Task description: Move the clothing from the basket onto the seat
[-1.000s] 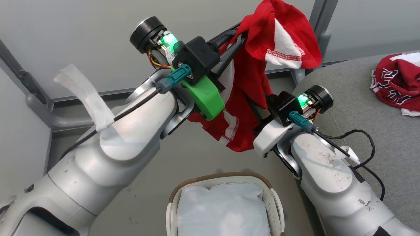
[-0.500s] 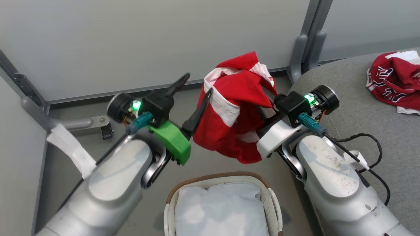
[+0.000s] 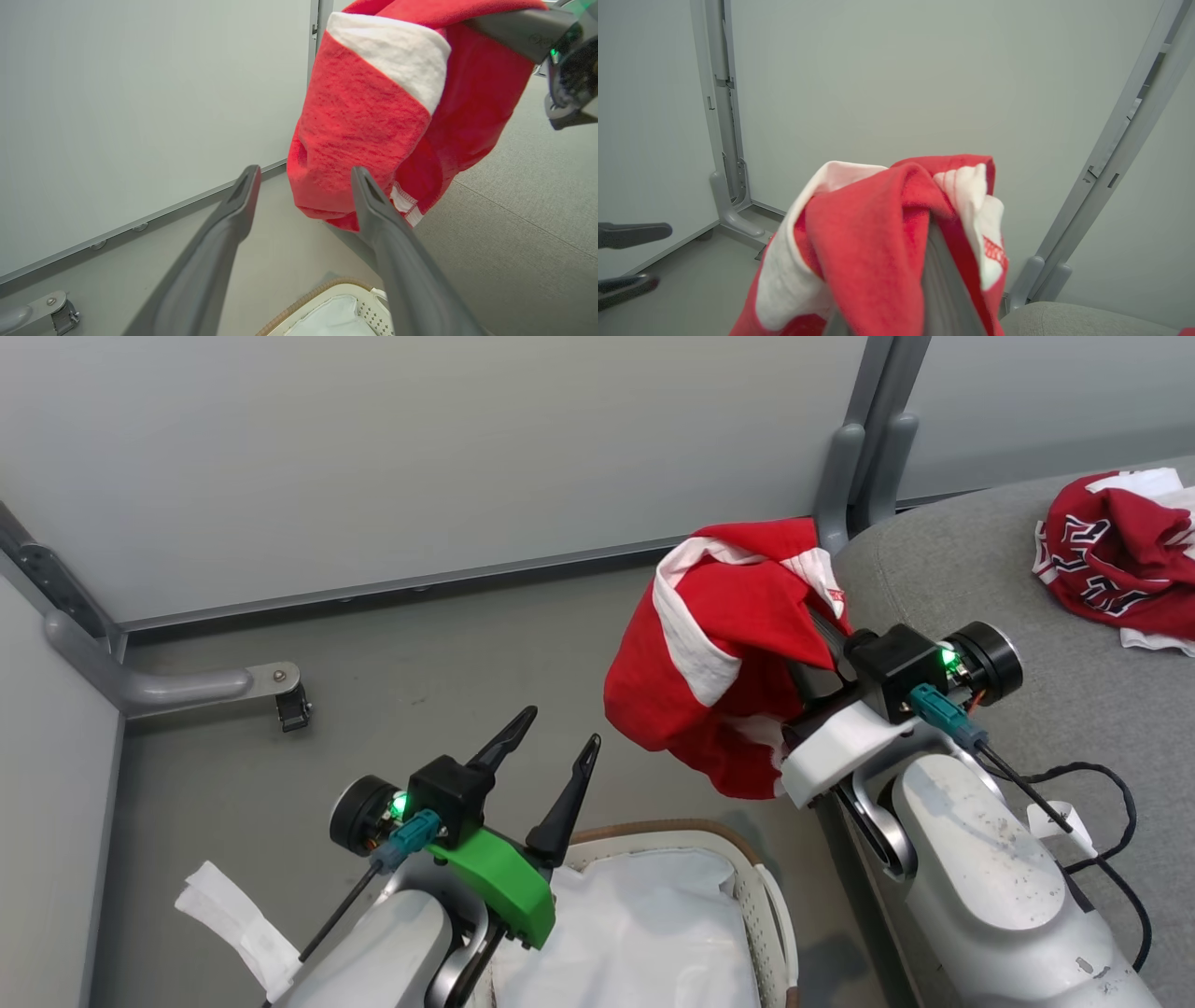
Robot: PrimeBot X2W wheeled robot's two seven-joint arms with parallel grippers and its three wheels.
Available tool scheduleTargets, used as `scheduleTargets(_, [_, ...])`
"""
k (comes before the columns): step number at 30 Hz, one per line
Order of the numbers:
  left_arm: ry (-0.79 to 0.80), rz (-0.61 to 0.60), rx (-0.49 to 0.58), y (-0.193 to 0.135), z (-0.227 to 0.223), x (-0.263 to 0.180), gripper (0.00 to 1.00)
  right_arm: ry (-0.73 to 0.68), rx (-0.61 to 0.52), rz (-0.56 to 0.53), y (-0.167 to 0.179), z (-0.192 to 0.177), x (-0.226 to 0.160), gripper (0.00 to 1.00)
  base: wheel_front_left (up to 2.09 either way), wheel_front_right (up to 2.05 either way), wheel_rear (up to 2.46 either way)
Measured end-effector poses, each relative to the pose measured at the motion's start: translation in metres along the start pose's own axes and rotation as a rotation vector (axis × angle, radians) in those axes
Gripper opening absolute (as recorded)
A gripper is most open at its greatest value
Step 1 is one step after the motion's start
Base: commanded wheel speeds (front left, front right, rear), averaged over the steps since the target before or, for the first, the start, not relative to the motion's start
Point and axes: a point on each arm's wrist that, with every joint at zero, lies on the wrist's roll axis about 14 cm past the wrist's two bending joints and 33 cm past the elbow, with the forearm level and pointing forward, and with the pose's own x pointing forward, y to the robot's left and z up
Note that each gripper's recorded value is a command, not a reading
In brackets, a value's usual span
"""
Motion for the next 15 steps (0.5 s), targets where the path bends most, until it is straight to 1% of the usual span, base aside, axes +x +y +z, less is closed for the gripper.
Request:
scheduleTargets(6, [-0.002,-0.020,-0.004,-0.010,-0.004,0.002,1.00,0.017,0.000,-0.045,-0.012,-0.006,-0.010,0.00,0.00,0.00,0.00])
scheduleTargets(15, [-0.001,-0.101,-0.004,-0.031,-0.009,0.017,1.00,0.028,-0.021,-0.135,-0.041,-0.007,-0.029,0.00,0.00,0.00,0.00])
